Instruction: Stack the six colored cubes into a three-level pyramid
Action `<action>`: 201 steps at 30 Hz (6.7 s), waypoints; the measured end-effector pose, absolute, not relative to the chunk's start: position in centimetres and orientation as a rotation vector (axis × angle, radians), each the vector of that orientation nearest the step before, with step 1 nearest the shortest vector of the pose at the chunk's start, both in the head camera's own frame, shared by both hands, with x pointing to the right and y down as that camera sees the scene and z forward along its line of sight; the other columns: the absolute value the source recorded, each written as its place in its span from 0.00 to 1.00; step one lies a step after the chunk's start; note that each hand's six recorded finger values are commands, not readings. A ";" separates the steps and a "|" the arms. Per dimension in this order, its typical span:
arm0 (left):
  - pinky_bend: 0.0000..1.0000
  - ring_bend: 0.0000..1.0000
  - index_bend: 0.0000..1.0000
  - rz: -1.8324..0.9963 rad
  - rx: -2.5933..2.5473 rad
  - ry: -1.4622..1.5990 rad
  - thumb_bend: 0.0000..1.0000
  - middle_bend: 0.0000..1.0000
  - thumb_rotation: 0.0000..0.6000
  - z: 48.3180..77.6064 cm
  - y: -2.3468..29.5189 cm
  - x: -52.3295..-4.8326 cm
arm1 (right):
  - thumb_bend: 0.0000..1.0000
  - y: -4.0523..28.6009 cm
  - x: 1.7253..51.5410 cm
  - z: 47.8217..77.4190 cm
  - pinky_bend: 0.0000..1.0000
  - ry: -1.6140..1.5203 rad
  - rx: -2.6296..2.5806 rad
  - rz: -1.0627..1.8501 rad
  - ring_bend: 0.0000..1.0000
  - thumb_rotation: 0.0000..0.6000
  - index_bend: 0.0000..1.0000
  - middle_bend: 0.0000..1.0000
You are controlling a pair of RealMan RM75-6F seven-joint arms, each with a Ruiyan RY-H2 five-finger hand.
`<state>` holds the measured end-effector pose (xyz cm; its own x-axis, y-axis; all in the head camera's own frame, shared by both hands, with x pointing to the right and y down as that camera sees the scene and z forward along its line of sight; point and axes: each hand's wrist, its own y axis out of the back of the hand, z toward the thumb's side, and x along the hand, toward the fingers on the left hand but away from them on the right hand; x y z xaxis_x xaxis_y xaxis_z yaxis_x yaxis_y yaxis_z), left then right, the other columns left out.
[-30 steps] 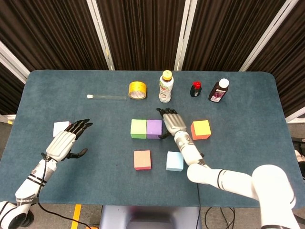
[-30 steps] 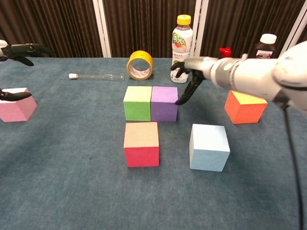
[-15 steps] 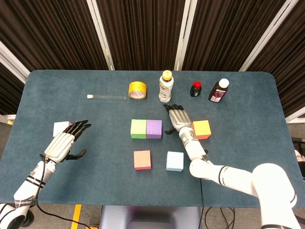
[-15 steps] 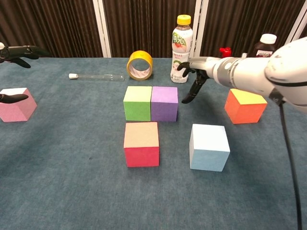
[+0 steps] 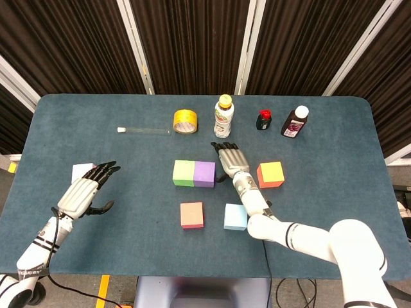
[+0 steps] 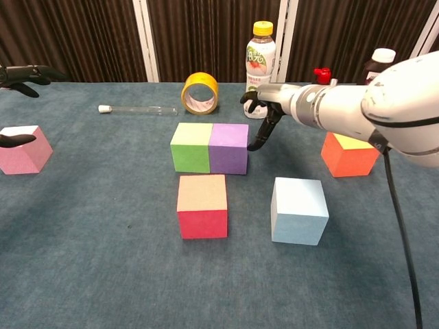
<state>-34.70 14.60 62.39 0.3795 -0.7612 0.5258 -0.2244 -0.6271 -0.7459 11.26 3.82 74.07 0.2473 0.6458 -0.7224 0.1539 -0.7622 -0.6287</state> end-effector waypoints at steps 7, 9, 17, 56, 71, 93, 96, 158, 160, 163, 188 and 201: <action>0.14 0.03 0.07 -1.214 -2.053 0.856 0.34 0.00 1.00 62.0 14.6 -34.8 | 0.27 4.2 13.6 71.7 0.17 -0.752 -2.059 1.504 0.14 1.00 0.15 0.21; 0.14 0.03 0.07 -1.212 -2.047 0.862 0.34 0.00 1.00 61.8 14.7 -34.9 | 0.27 4.2 15.3 70.3 0.17 -0.772 -2.031 1.495 0.14 1.00 0.18 0.21; 0.14 0.03 0.07 -1.214 -2.030 0.902 0.35 0.00 1.00 60.6 15.0 -35.3 | 0.27 5.2 26.2 66.0 0.17 -0.834 -1.872 1.570 0.14 1.00 0.27 0.21; 0.13 0.03 0.11 -1.345 -1.892 0.934 0.34 0.00 1.00 59.7 17.1 -38.6 | 0.30 7.4 28.4 73.4 0.17 -0.841 -2.045 1.661 0.14 1.00 0.56 0.21; 0.13 0.03 0.11 -1.334 -1.930 0.909 0.34 0.00 1.00 60.1 17.3 -38.8 | 0.30 7.1 20.9 72.5 0.17 -0.884 -2.073 1.669 0.14 1.00 0.52 0.21; 0.13 0.03 0.10 -1.346 -1.961 0.933 0.34 0.00 1.00 61.0 17.7 -40.3 | 0.30 6.8 15.4 74.4 0.17 -0.847 -2.013 1.704 0.14 1.00 0.45 0.21; 0.13 0.03 0.10 -1.347 -1.963 0.933 0.34 0.00 1.00 61.1 17.7 -40.4 | 0.30 6.9 15.1 74.5 0.17 -0.843 -2.016 1.702 0.14 1.00 0.45 0.21; 0.13 0.03 0.09 -1.356 -1.988 0.935 0.34 0.00 1.00 61.8 18.0 -40.9 | 0.30 7.2 14.1 74.5 0.17 -0.802 -1.995 1.722 0.14 1.00 0.26 0.21; 0.13 0.03 0.09 -1.356 -1.989 0.934 0.34 0.00 1.00 61.9 18.0 -40.9 | 0.30 7.2 14.2 74.4 0.17 -0.803 -1.994 1.720 0.14 1.00 0.24 0.21; 0.13 0.03 0.08 -1.357 -1.989 0.930 0.34 0.00 1.00 61.9 18.0 -40.8 | 0.30 7.2 14.3 74.3 0.17 -0.804 -1.995 1.719 0.14 1.00 0.24 0.21; 0.13 0.03 0.08 -1.373 -1.966 0.927 0.34 0.00 1.00 61.3 17.9 -40.1 | 0.20 4.4 21.3 70.6 0.16 -0.811 -1.892 1.709 0.07 1.00 0.10 0.17; 0.13 0.03 0.08 -1.398 -1.952 0.921 0.35 0.00 1.00 61.2 17.9 -40.5 | 0.20 3.9 16.5 74.4 0.16 -0.773 -1.926 1.691 0.07 1.00 0.10 0.17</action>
<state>-40.49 17.95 61.24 0.2191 -0.7941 0.5669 -0.2078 -0.6057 -0.7681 16.52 3.86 74.44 0.0862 0.6763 -0.7315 0.1104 -0.7362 -0.6677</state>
